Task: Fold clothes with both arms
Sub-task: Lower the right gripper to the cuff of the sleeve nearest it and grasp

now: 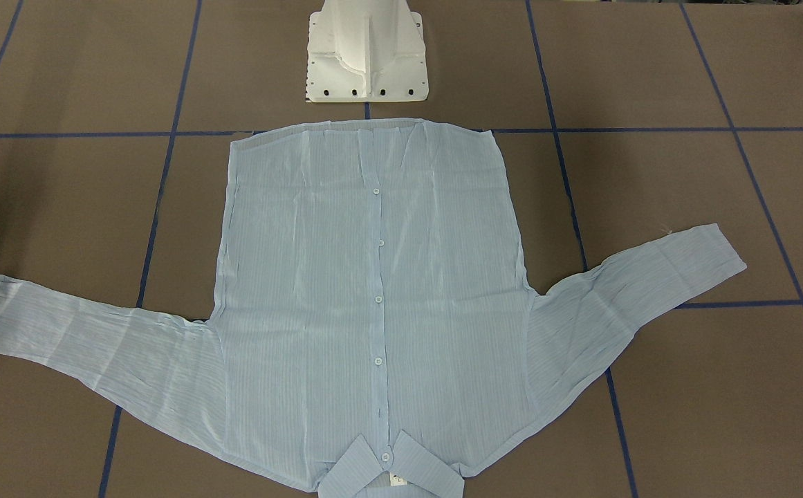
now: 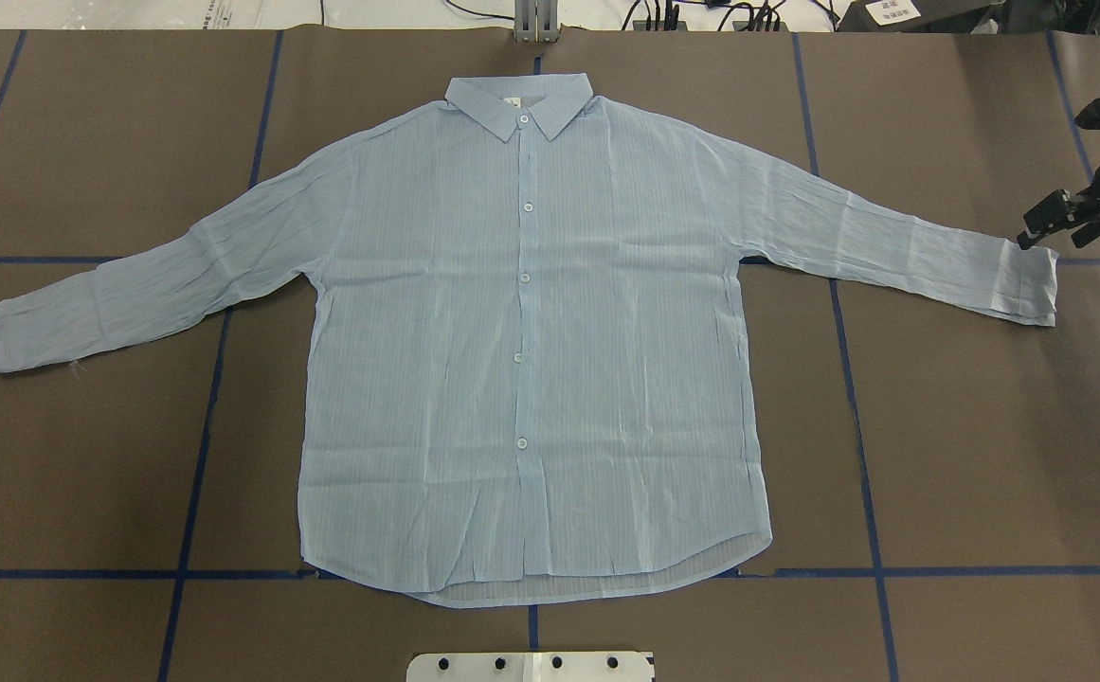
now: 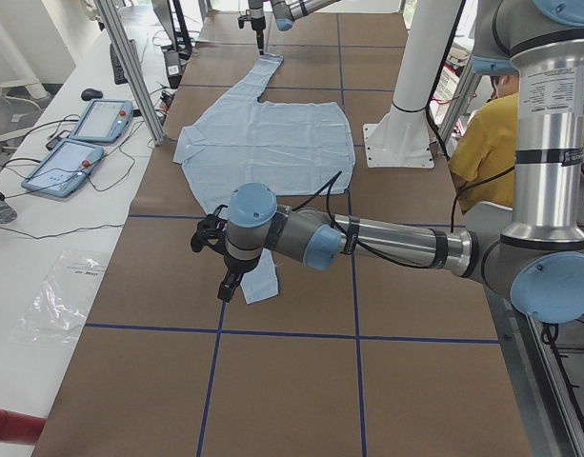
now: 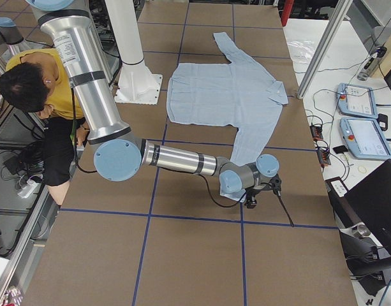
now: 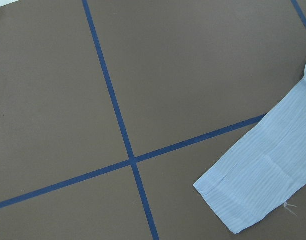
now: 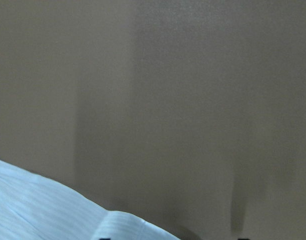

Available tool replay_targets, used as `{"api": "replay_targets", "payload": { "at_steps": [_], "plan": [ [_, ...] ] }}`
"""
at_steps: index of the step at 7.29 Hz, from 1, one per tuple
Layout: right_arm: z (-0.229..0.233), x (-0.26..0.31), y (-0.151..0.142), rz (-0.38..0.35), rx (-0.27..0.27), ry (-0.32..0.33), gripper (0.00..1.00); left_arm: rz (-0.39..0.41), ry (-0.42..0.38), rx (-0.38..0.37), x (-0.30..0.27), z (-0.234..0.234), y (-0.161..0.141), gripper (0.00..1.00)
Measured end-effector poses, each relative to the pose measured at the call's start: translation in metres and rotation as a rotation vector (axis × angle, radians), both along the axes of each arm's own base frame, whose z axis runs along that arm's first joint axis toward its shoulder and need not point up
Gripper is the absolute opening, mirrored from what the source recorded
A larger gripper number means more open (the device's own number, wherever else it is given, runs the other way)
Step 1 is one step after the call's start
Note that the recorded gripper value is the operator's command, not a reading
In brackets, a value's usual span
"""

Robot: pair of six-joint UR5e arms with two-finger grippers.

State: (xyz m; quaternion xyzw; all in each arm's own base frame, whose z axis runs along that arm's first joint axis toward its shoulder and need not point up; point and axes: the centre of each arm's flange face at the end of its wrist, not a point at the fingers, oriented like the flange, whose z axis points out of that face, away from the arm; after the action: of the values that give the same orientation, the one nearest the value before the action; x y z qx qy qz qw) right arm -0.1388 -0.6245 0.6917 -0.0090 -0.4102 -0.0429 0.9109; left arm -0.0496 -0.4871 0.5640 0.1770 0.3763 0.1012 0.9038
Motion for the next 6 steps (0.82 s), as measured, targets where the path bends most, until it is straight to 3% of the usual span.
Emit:
{"api": "replay_targets", "payload": {
  "at_steps": [4,5,6],
  "plan": [
    [0.0068,0.0000,0.0025,-0.001,-0.015,0.003,0.75,0.000,0.001,0.003,-0.0003,-0.0017,0.0000,1.00],
    [0.0088,0.0002,0.0040,-0.002,-0.020,0.003,0.71,-0.001,0.001,0.003,-0.0005,-0.0018,0.0001,1.00],
    [0.0106,0.0005,0.0054,-0.002,-0.023,0.003,0.58,0.000,0.003,0.003,-0.0004,-0.0017,0.0001,1.00]
  ]
}}
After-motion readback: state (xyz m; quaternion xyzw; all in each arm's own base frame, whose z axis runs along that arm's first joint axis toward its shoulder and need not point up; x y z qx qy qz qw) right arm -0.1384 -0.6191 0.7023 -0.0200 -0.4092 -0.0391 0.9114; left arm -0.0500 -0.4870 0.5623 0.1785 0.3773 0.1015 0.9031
